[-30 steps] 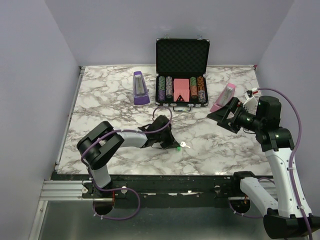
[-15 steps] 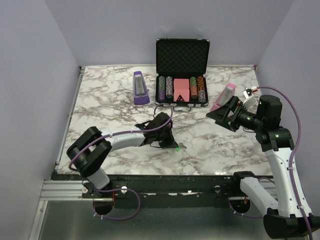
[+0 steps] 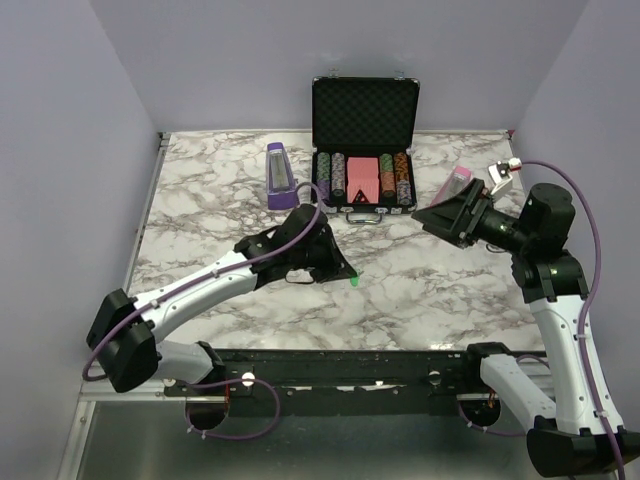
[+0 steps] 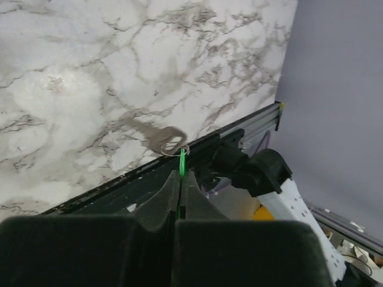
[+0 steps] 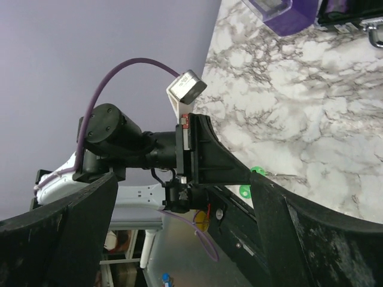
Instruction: Remove the keys from the keyring
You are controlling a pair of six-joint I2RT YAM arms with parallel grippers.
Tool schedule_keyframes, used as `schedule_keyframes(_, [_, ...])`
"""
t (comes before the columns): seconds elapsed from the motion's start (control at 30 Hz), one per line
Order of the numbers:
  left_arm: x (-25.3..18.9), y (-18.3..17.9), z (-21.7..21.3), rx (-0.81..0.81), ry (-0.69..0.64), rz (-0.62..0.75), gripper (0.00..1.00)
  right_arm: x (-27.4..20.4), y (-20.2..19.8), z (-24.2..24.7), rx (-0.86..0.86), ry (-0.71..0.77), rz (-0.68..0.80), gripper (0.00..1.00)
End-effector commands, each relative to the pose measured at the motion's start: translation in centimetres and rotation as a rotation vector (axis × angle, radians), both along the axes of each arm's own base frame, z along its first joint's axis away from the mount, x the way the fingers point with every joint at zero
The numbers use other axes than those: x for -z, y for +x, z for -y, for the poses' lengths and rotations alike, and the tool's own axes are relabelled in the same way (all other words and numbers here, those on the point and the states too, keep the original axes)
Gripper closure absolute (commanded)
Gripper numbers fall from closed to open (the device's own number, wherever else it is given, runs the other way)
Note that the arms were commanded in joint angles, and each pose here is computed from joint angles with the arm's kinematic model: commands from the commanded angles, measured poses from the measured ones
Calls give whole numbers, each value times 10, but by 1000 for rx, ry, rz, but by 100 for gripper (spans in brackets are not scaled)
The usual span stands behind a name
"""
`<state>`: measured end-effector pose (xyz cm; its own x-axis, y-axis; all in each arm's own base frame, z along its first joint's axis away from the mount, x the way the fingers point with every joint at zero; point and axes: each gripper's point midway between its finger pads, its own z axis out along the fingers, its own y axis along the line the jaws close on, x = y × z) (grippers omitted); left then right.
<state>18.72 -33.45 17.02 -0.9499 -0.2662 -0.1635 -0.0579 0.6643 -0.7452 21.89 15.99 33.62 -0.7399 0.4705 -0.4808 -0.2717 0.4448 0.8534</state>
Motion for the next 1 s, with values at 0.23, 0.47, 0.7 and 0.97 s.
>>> schedule_keyframes(0.23, [-106,-14,-18,-59,-65,9,100,-74,9,-15,-87,219,196,6])
schedule_keyframes(0.47, [-158,-20,-22,-105,-165,-44,100,-110,20,-25,-148,296,326,13])
schedule_keyframes(0.7, [-200,-20,-32,-166,-279,-49,100,-129,8,-61,-299,385,415,22])
schedule_keyframes(0.97, [-241,-21,-45,-184,-357,5,100,-137,-20,-105,-474,447,463,29])
